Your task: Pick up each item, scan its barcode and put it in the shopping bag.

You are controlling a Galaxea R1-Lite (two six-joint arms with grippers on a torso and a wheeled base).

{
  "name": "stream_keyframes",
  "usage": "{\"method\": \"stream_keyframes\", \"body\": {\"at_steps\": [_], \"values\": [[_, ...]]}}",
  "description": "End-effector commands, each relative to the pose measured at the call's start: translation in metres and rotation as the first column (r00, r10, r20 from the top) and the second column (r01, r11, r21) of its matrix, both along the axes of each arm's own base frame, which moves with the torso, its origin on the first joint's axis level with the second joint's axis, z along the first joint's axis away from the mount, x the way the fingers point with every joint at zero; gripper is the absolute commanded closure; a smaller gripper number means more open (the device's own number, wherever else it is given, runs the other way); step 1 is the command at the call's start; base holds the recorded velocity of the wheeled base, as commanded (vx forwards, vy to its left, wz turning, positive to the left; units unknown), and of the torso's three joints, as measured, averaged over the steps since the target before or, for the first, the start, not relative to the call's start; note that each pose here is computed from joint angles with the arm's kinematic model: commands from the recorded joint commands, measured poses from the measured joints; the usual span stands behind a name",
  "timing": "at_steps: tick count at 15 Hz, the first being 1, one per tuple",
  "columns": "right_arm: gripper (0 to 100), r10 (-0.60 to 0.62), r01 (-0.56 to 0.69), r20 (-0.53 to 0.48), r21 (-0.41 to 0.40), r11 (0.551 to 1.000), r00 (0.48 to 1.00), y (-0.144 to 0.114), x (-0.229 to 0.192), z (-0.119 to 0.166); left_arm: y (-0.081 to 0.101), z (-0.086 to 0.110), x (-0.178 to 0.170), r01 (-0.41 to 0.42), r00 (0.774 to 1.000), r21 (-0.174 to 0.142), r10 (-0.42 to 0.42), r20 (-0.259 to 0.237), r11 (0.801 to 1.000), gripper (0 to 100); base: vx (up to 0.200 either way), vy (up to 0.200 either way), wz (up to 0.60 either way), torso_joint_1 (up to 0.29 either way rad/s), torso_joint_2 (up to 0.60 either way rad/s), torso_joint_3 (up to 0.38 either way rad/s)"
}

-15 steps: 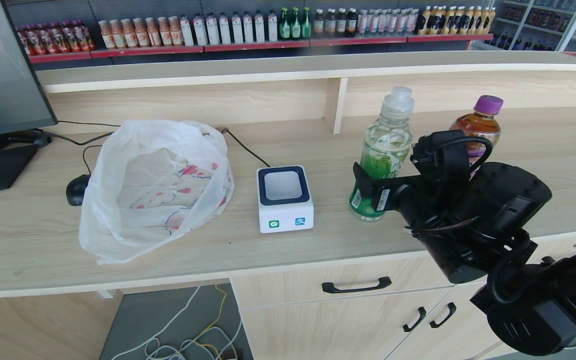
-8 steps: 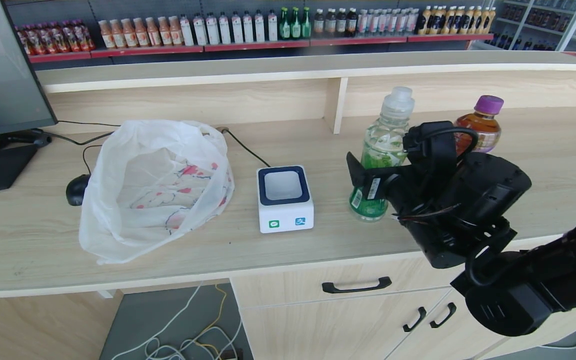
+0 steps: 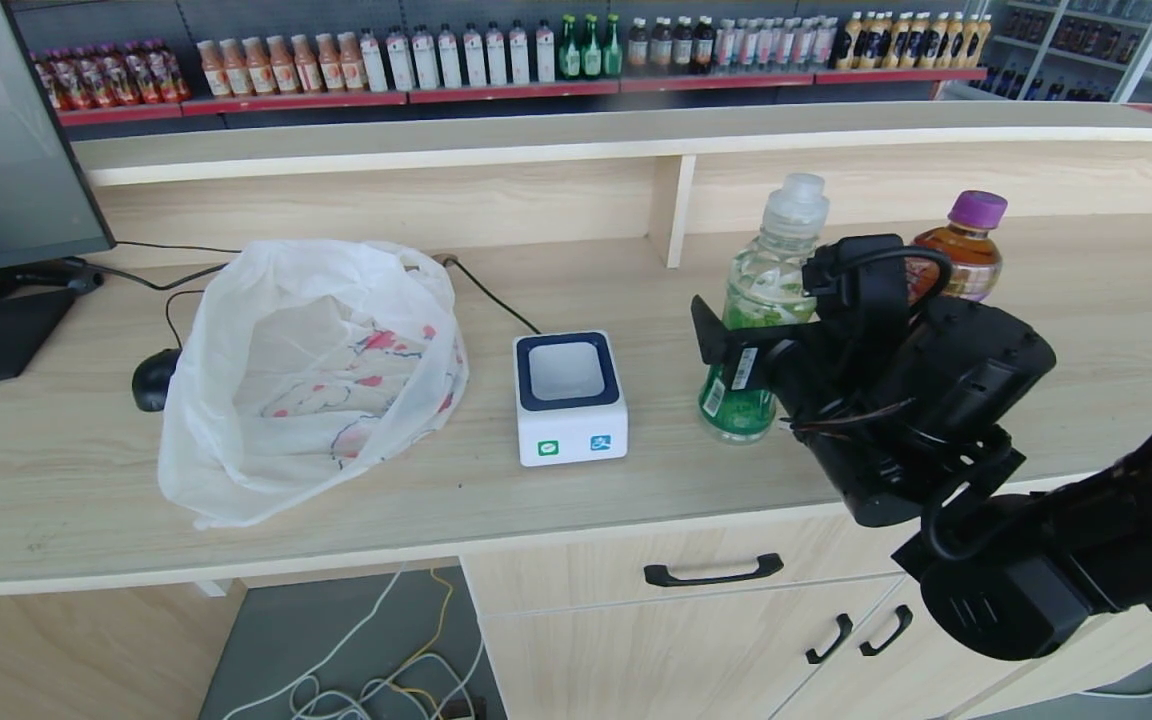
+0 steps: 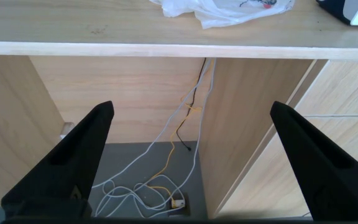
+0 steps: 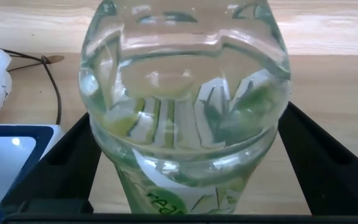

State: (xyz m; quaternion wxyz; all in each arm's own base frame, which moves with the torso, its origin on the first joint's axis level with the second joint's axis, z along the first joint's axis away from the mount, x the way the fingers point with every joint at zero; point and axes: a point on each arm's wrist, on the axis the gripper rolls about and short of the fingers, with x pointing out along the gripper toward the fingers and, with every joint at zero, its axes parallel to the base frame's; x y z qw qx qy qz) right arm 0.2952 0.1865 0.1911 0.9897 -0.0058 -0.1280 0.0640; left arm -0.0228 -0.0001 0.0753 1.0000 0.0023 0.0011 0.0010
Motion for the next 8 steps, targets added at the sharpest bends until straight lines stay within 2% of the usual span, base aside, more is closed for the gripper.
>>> {"method": "stream_keyframes", "body": {"at_steps": [1,8], "values": [[0,-0.009,0.009,0.002,0.0,1.0,1.0,-0.0019,0.0032,-0.0017,0.0,0.0,0.0,-0.001,1.0,0.0,0.001,0.001,1.0,0,0.0,0.0,0.0,0.0,0.0,0.0],[0,-0.011,0.011,0.013,-0.009,1.0,1.0,-0.0061,0.008,-0.004,0.0,0.0,0.0,-0.001,1.0,0.0,0.001,0.001,1.0,0,0.0,0.0,0.0,0.0,0.0,0.0]]}}
